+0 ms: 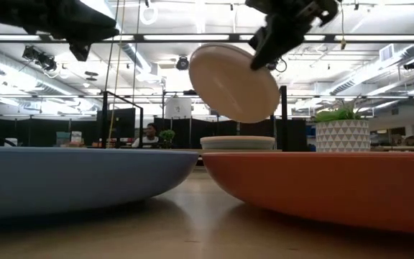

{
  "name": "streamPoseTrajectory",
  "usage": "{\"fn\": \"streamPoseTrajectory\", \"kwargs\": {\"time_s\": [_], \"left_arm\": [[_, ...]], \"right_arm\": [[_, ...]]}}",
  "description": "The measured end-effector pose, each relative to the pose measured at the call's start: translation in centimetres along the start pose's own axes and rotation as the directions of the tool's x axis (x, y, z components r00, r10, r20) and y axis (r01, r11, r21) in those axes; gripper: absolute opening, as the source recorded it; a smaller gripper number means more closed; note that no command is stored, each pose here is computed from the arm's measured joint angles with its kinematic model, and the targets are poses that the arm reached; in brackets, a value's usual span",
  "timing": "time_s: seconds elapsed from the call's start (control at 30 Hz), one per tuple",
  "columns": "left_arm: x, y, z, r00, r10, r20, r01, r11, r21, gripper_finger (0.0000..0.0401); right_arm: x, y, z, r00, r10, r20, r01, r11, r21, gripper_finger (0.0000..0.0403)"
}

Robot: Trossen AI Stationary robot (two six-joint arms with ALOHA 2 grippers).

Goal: Place and stack plates onto a shelf
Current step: Stack the gray plate on top of the light orange plate on the shelf

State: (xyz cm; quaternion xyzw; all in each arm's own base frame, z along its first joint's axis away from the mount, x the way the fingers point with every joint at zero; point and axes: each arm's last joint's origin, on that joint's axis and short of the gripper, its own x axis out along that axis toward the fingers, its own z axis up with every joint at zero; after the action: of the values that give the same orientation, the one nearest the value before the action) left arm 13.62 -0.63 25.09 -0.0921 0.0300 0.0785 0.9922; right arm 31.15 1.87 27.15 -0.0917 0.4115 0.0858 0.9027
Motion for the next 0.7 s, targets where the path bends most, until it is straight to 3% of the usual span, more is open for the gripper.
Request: {"fn": "streamPoseTrajectory", "kwargs": {"time_s": [0.37,0.53,0.7], "left_arm": [[-0.5,0.0,1.0,0.995,0.031,-0.094,-0.025,0.998,0.064,0.0111],[-0.2,0.0,0.7,0.991,0.059,-0.120,-0.047,0.994,0.098,0.0148],[0.2,0.3,0.5,0.980,0.161,-0.120,-0.141,0.976,0.166,0.0187]], "right_arm": [[3.1,-3.2,3.5,0.981,-0.087,-0.171,0.075,0.994,-0.076,0.0016],[4.0,-5.4,3.1,0.952,-0.160,-0.260,0.142,0.986,-0.086,0.0016],[4.1,-8.5,1.7,0.918,-0.214,-0.332,0.210,0.976,-0.050,0.0016]]}}
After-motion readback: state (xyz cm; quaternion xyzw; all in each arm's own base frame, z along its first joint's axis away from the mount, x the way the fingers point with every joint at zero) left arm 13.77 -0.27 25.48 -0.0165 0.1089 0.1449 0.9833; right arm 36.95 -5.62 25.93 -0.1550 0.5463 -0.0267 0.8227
